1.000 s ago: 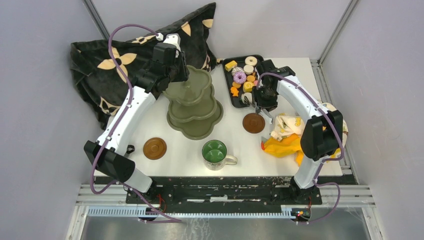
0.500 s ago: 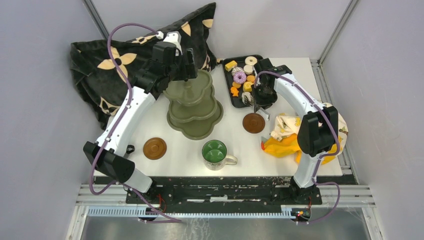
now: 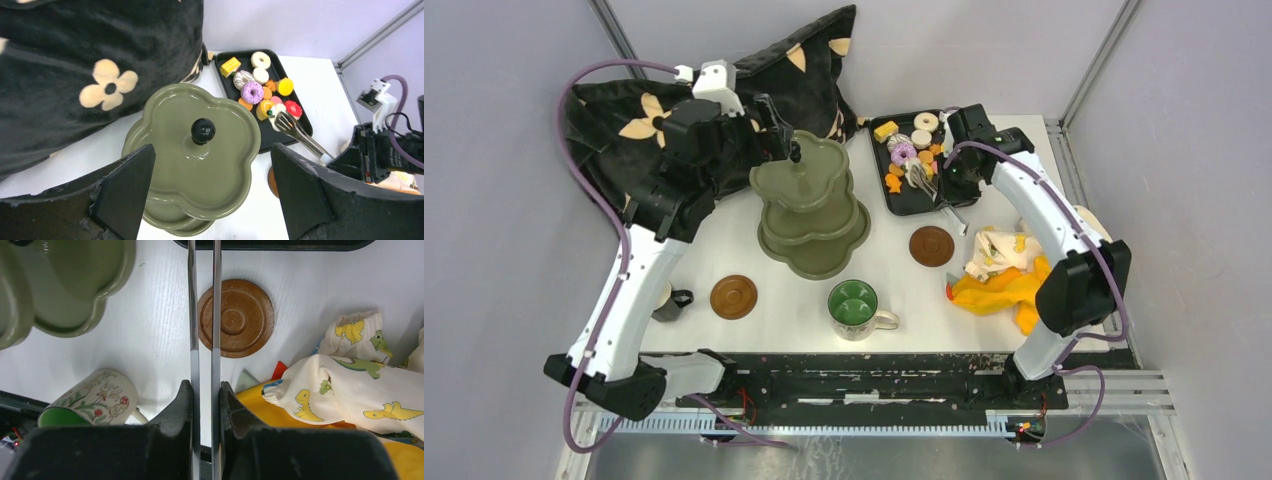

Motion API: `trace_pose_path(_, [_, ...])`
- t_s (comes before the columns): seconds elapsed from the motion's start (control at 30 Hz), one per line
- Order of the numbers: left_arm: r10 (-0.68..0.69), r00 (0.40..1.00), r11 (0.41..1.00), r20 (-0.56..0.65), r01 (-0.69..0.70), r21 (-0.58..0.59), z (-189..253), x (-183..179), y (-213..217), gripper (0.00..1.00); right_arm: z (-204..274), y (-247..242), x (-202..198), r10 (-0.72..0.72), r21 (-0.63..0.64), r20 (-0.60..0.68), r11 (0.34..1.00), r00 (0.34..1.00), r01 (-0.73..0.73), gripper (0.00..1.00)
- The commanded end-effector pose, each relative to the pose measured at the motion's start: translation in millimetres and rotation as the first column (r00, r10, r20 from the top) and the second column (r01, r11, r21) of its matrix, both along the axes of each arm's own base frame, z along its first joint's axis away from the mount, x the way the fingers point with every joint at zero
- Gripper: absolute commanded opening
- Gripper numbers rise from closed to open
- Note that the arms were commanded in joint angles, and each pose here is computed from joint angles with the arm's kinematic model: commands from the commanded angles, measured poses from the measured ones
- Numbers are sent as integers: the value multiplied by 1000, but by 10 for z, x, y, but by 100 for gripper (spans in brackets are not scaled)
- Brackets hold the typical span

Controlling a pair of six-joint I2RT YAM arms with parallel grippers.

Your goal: Serve the afternoon tea

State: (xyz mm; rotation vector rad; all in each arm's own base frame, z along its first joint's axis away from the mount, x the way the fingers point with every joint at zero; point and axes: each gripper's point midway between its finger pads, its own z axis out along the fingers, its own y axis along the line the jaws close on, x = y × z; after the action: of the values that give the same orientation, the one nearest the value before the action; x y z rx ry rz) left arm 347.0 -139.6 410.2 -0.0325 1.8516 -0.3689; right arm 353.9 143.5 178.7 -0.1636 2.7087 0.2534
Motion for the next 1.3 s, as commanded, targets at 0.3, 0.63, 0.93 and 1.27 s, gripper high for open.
trace_pose_path(0.3, [292, 950, 956, 111, -292, -10, 234, -94, 593, 93, 977, 1048, -236, 235, 170, 252, 944, 939, -282, 1])
trace_pose_path(0.63, [339, 928, 939, 154, -344, 4, 367, -231, 777, 93, 856, 1436, -297, 298, 211, 233, 913, 925, -348, 1])
trace_pose_path(0.93, [323, 937, 945, 134, -326, -1, 282, -241, 738, 93, 777, 1626, -290, 324, 217, 231, 902, 917, -373, 4])
trace_pose_path(1.27, [317, 939, 948, 137, -319, -5, 291, -269, 738, 93, 699, 1589, -258, 302, 192, 229, 918, 926, -347, 46])
